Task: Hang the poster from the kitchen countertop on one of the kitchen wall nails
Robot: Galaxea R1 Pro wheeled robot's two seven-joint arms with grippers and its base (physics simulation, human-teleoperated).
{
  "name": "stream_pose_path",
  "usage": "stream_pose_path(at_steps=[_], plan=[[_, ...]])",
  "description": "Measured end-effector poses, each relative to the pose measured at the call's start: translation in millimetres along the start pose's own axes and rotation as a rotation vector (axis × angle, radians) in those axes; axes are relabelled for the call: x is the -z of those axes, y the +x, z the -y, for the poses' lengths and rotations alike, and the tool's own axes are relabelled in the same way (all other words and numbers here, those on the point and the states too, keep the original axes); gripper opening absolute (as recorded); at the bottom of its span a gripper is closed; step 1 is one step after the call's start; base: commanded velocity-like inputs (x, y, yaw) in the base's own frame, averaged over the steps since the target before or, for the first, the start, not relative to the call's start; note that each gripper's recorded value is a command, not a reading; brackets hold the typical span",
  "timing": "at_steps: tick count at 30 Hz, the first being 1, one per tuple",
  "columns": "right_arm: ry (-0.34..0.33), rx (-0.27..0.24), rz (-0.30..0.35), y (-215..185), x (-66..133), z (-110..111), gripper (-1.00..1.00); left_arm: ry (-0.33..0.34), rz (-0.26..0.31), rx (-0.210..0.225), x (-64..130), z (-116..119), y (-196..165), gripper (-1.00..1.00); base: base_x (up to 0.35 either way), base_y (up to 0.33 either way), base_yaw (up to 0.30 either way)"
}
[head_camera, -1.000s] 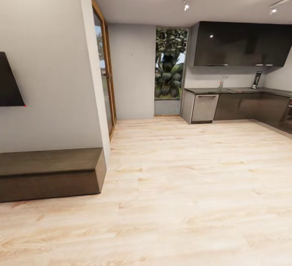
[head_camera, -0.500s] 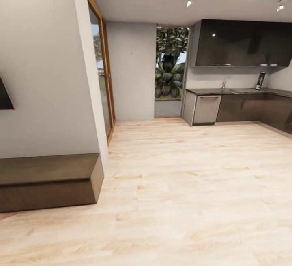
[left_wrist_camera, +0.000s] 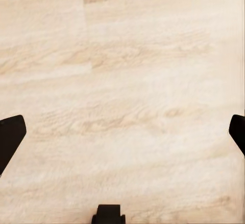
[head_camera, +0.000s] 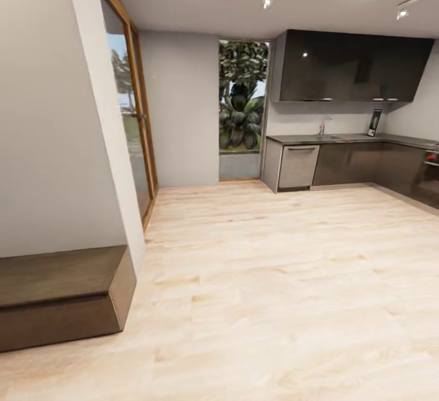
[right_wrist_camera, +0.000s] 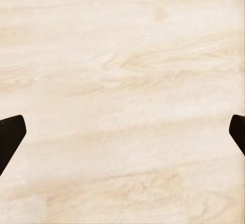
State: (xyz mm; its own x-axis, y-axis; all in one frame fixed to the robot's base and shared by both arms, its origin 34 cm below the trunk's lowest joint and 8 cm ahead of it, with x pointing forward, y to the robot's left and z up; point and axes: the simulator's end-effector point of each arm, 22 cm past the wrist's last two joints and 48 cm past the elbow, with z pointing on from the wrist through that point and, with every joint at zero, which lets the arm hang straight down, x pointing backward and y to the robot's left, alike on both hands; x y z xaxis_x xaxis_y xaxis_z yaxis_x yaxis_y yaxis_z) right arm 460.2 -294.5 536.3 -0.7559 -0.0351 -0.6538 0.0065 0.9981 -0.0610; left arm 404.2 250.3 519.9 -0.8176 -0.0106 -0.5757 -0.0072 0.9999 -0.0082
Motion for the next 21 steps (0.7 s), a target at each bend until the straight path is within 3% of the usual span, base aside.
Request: stream_pose_path(at_steps=[21], plan=[[0.003,-0.001,0.021,-8.6,1.1,1.0,1.00,-0.001,0.018,0.000,0.9,-0.2,-7.1,1.00,0.328,-0.106,-0.268]])
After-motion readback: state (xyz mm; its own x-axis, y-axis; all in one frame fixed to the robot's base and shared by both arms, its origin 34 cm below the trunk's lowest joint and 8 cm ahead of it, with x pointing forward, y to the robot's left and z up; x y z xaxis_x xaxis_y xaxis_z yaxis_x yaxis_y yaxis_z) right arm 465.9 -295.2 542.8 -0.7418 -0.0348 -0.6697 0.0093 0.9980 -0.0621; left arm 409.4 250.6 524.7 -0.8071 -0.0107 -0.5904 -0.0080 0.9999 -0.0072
